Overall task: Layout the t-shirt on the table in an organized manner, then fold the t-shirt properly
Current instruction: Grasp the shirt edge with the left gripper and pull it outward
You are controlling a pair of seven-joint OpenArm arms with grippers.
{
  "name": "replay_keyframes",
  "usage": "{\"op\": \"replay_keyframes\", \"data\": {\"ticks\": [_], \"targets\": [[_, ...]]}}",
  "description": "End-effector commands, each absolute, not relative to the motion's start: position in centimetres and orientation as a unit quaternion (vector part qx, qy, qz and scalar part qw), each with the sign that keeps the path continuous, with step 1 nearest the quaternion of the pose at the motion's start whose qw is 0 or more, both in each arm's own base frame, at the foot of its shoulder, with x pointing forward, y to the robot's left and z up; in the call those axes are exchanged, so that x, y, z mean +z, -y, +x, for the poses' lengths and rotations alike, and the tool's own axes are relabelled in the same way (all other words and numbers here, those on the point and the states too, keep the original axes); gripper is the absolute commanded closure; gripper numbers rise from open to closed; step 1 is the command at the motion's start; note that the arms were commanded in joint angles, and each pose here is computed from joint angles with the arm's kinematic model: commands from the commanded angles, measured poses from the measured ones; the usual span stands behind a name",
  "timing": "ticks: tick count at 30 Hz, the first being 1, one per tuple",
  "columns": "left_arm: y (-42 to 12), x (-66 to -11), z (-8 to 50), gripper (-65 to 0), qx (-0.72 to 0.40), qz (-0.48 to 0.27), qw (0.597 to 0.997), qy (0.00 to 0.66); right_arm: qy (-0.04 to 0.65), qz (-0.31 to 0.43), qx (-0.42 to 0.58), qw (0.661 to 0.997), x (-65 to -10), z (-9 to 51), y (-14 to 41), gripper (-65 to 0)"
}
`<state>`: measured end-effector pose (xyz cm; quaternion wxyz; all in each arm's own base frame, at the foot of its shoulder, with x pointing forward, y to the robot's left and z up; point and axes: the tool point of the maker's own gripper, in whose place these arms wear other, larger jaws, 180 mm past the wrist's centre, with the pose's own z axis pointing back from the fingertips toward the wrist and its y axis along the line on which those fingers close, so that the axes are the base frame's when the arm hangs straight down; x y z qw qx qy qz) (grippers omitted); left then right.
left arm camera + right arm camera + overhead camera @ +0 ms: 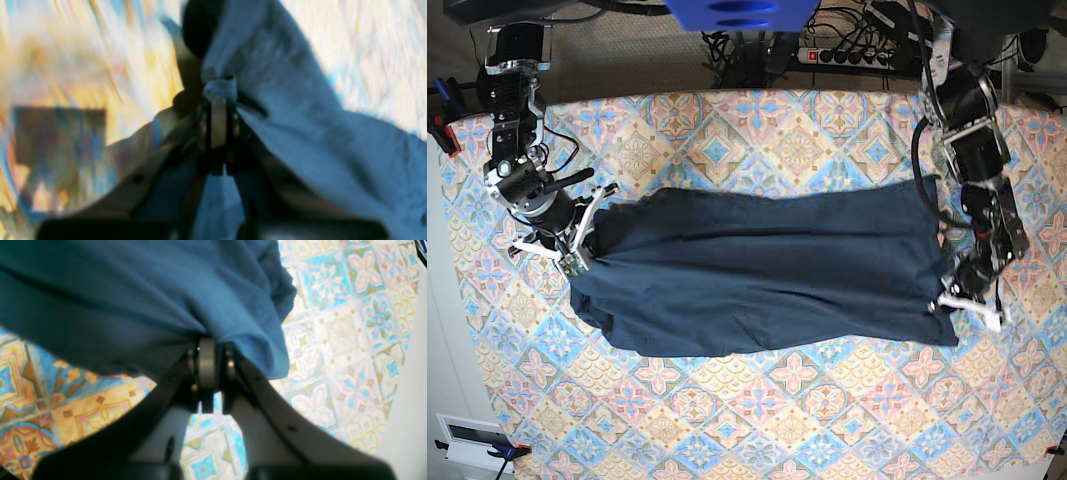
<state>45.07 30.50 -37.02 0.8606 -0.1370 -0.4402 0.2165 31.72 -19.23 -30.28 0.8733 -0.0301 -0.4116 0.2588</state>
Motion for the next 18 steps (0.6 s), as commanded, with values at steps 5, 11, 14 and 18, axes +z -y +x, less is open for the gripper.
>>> {"op": "replay_keyframes", "data": {"ticks": [5,11,14,18], "targets": [[-32.6,-31.8,50.1,0.0,0.222,-0.116,0.823,0.509,0.430,-0.040,0.261,0.863,-28.8,32.4,19.6,-8.5],[-32.1,-32.3,52.0,-1.7,0.224,-0.103,0.822,0.514,0.410,-0.033,0.263,0.873,-30.3,31.0,19.5,-7.3],[-30.3,-33.1,52.2,-10.7,0.209,-0.105,0.831,0.504,0.409,-0.032,0.264,0.873,-30.4,31.0,19.4,-7.5],[-30.7,-33.7,50.7,-24.3,0.198,-0.096,0.840,0.495,0.407,-0.032,0.264,0.874,-30.5,30.9,19.4,-9.1]]}}
